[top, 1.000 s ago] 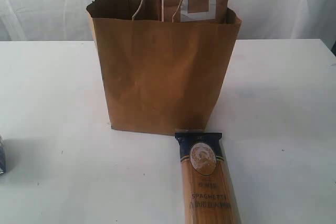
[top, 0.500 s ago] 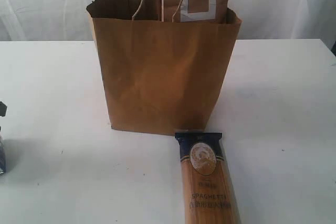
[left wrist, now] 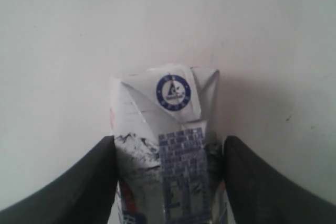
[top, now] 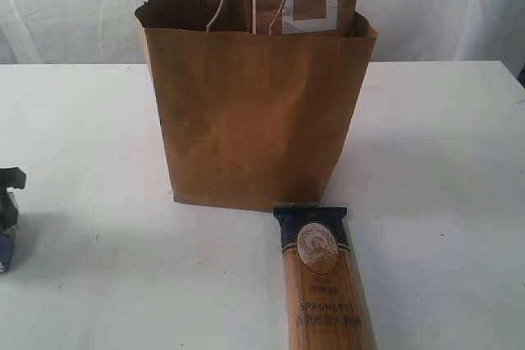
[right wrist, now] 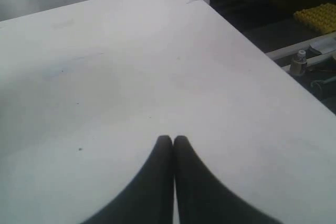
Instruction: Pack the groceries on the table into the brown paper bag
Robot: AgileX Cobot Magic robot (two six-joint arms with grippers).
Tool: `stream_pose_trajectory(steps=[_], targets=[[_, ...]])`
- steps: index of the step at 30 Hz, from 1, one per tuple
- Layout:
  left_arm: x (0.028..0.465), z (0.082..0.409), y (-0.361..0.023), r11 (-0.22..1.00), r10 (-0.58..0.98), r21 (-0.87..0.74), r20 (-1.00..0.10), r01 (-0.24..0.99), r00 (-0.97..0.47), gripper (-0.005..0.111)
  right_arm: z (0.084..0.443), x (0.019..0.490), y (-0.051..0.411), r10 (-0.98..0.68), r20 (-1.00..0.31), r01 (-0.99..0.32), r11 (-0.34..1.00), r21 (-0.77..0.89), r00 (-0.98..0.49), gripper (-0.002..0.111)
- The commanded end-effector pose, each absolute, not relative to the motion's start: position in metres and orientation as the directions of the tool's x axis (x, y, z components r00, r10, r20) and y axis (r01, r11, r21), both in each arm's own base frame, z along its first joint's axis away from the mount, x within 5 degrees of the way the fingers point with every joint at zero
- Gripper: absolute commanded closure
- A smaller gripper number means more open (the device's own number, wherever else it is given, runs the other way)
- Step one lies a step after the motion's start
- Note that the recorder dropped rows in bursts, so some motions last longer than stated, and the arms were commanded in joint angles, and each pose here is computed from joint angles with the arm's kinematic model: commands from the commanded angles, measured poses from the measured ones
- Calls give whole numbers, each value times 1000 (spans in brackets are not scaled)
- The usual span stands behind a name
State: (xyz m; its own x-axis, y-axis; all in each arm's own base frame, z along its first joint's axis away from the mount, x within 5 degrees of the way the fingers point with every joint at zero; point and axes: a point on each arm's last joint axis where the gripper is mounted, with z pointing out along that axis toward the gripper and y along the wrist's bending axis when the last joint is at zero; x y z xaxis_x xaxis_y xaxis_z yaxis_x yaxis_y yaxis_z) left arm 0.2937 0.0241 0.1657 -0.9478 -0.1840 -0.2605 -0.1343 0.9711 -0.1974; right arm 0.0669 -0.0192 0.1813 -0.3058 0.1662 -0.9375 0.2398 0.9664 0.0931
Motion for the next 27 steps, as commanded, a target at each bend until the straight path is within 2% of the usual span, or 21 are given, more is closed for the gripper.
stream_pose_trajectory(steps=[1, 5, 22, 27], targets=[[295, 158, -5, 932, -137, -360, -229, -47, -964, 47, 180, 67, -19, 143, -939, 235, 969, 69, -313, 108], [297, 163, -24, 900, -26, -422, -302, 109, -953, 47, 180, 67, -19, 143, -939, 235, 969, 69, -313, 108], [297, 162, -23, 905, -6, -406, -306, 124, -952, 46, 180, 67, -19, 143, -939, 235, 969, 69, -313, 108], [295, 159, -20, 917, 86, -349, -307, 196, -948, 29, 180, 67, -19, 143, -939, 235, 969, 69, -313, 108]])
